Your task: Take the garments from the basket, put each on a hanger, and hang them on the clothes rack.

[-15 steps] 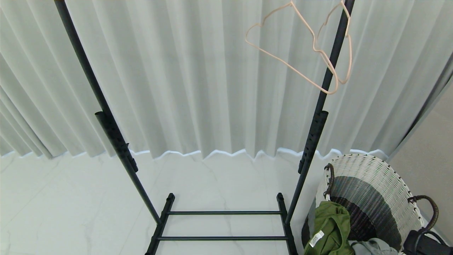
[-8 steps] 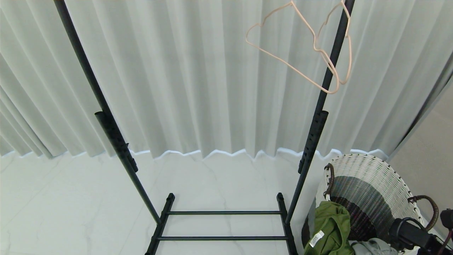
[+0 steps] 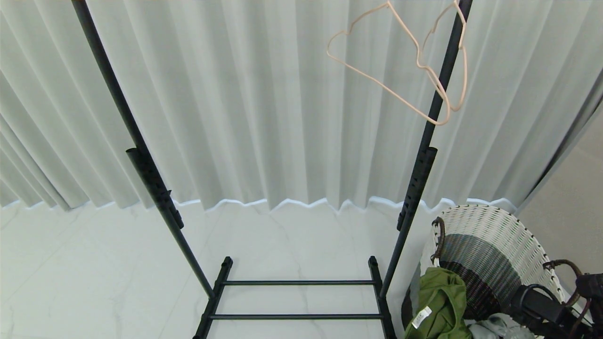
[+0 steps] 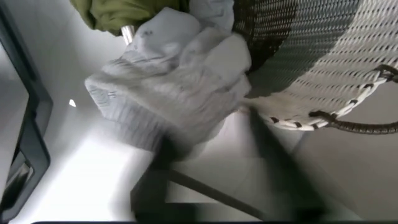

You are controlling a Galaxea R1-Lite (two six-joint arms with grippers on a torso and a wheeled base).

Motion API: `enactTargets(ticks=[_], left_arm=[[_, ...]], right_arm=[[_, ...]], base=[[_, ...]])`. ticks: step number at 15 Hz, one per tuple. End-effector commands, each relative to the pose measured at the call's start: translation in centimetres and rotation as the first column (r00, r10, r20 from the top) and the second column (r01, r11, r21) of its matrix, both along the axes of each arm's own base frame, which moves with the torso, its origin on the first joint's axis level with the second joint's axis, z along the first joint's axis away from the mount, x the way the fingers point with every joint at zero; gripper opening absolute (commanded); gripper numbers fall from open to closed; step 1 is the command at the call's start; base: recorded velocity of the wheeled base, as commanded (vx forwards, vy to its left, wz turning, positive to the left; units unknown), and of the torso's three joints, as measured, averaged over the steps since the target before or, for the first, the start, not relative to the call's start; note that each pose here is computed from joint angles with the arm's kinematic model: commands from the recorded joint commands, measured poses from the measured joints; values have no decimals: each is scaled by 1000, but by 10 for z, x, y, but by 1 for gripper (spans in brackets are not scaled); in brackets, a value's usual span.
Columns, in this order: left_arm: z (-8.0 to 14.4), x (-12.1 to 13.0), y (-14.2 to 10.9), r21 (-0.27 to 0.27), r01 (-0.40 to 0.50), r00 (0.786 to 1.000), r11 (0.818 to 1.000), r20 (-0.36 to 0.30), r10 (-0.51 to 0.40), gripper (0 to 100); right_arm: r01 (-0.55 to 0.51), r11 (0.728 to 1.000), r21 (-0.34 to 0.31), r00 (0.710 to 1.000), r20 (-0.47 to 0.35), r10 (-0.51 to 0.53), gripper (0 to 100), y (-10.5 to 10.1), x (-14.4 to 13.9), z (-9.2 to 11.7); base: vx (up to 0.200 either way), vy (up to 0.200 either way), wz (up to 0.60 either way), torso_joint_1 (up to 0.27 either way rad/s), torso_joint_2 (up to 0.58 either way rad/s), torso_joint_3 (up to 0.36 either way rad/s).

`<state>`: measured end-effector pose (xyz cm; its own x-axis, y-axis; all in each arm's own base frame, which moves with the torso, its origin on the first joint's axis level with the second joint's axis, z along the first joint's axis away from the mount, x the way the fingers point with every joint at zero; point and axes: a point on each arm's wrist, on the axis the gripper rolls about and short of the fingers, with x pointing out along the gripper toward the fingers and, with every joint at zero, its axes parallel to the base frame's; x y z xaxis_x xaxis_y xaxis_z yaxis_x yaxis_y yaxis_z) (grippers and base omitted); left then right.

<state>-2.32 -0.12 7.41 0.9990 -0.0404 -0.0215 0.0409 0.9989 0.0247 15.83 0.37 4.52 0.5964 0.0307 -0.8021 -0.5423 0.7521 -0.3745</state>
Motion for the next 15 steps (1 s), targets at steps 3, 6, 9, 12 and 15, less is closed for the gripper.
enactTargets(ticks=[3,6,9,12,15], left_arm=[[0,0,0,2,-1,1000,1000,0,1,100],[0,0,0,2,-1,1000,1000,0,1,100],[0,0,0,2,-1,1000,1000,0,1,100],[0,0,0,2,-1,1000,1000,0,1,100],[0,0,0,2,-1,1000,1000,0,1,100]], right_arm=[[43,998,-46,998,56,-40,0,-2,-13,8],[124,990,-60,980,161,-113,0,-6,-33,24],[228,971,-77,941,274,-199,0,-14,-37,57],[315,946,-69,903,330,-276,0,-22,-55,133],[329,942,-57,876,390,-283,0,-18,-86,178]], base=[[0,0,0,0,0,0],[0,0,0,0,0,0],[0,0,0,0,0,0],[0,0,0,0,0,0],[-67,0,0,1,2,1]])
